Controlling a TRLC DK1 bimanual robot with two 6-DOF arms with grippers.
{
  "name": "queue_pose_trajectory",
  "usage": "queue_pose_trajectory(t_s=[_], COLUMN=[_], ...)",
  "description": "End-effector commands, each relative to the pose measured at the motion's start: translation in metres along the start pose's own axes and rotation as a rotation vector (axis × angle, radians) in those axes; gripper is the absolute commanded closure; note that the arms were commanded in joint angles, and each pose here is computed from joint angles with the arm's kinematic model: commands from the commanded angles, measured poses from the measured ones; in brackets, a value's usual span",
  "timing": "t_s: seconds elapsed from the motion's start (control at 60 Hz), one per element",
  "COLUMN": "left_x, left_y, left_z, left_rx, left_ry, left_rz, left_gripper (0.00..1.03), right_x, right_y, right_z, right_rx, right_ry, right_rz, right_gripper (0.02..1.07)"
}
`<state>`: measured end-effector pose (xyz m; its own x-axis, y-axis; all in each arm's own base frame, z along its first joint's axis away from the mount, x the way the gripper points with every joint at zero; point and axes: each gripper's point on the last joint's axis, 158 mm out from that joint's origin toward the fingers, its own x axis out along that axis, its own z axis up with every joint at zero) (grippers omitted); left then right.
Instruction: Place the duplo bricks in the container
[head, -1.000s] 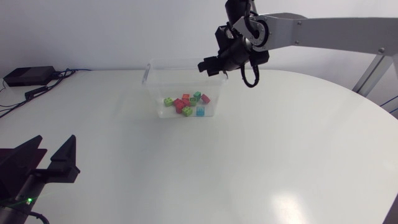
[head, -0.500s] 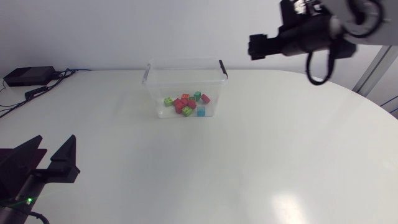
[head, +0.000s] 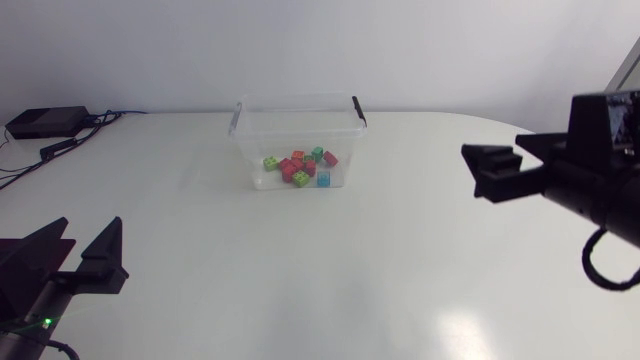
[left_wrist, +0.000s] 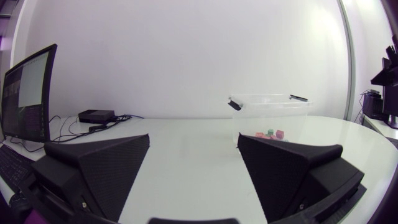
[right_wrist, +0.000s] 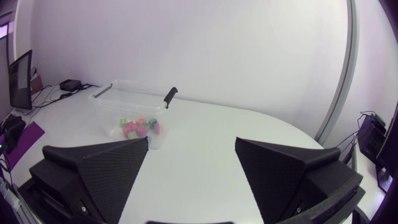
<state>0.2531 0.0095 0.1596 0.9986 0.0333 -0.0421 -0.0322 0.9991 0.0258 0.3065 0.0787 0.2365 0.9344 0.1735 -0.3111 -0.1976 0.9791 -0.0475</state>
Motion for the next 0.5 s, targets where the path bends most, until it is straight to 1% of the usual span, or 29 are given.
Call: queue_pose_trajectory(t_s=[0.0,0.1,0.483], left_x=[0.000,0.000,0.001], left_y=[-0.003,-0.003,-0.007], left_z=[-0.007,-0.007,-0.008], left_rx=[0.007,0.007,-0.005], left_ry=[0.009,0.009,0.013], left_rz=[-0.011,-0.011,-0.027], left_gripper=[0.04,0.04,0.04], right_x=[-0.012,-0.023,-0.032], right_y=[0.000,-0.002,-0.030], right_z=[-0.016,-0.028,-0.058], right_rx=[-0.011,-0.026,0.029], right_ry=[-0.036,-0.074,-0.142], right_rz=[0.000,0.000,-0.077], right_gripper=[0.06,0.06,0.06])
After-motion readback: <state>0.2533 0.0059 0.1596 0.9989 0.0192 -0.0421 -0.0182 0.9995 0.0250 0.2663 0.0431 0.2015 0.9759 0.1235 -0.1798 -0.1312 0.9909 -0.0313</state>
